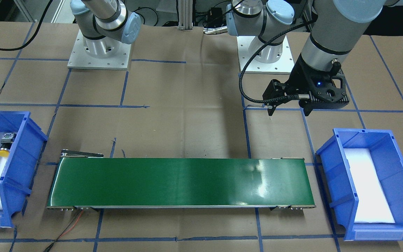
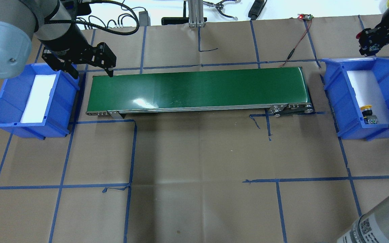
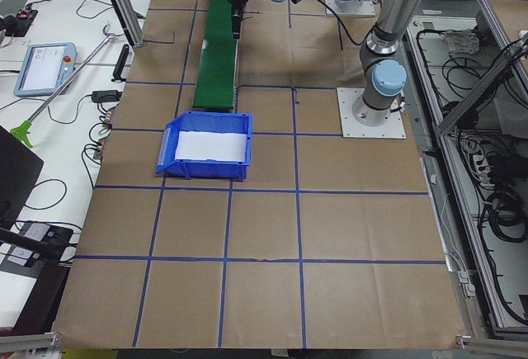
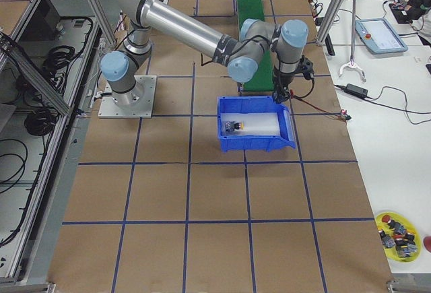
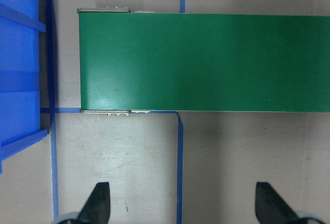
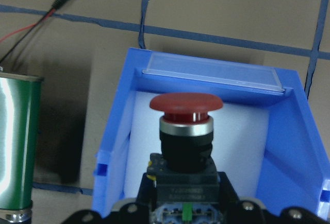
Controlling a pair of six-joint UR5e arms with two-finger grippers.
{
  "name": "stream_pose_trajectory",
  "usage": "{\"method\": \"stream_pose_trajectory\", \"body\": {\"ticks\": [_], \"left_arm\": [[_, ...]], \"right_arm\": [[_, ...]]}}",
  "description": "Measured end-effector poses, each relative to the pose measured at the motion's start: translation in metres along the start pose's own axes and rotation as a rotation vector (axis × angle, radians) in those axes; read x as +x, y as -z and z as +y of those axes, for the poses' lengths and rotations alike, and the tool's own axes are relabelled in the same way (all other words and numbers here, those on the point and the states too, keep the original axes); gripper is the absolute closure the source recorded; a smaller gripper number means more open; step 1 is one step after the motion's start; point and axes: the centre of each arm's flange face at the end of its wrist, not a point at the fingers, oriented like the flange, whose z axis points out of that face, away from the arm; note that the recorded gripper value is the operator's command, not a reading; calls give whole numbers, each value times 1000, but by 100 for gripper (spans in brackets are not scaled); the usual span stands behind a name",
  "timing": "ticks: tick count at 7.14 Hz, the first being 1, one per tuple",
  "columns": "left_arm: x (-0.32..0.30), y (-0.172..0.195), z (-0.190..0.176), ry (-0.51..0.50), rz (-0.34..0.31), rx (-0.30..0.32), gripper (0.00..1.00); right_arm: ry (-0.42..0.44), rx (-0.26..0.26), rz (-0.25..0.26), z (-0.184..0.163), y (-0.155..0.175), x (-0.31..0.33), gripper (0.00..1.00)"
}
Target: Transport two buttons from left to right
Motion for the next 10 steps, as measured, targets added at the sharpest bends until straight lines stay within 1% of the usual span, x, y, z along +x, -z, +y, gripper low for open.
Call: {"method": "stream_pose_trajectory", "body": {"ticks": [2, 3, 6, 8, 9, 10], "left_arm": [[0, 0, 0, 0, 0, 0, 0], [0, 0, 0, 0, 0, 1, 0], [0, 2, 1, 20, -3, 3, 0], [0, 2, 1, 31, -2, 3, 0], [0, 2, 1, 32, -2, 3, 0], [0, 2, 1, 32, -2, 3, 0]], "right_arm": [[2, -44, -31, 15, -36, 18, 97], [-6, -49, -34, 24, -52, 21, 97], [-33, -43, -29, 47, -94, 27, 97], [-44, -63, -45, 56, -112, 25, 97], [-48, -71, -51, 58, -118, 23, 90], [-50, -75, -55, 59, -122, 23, 25]]}}
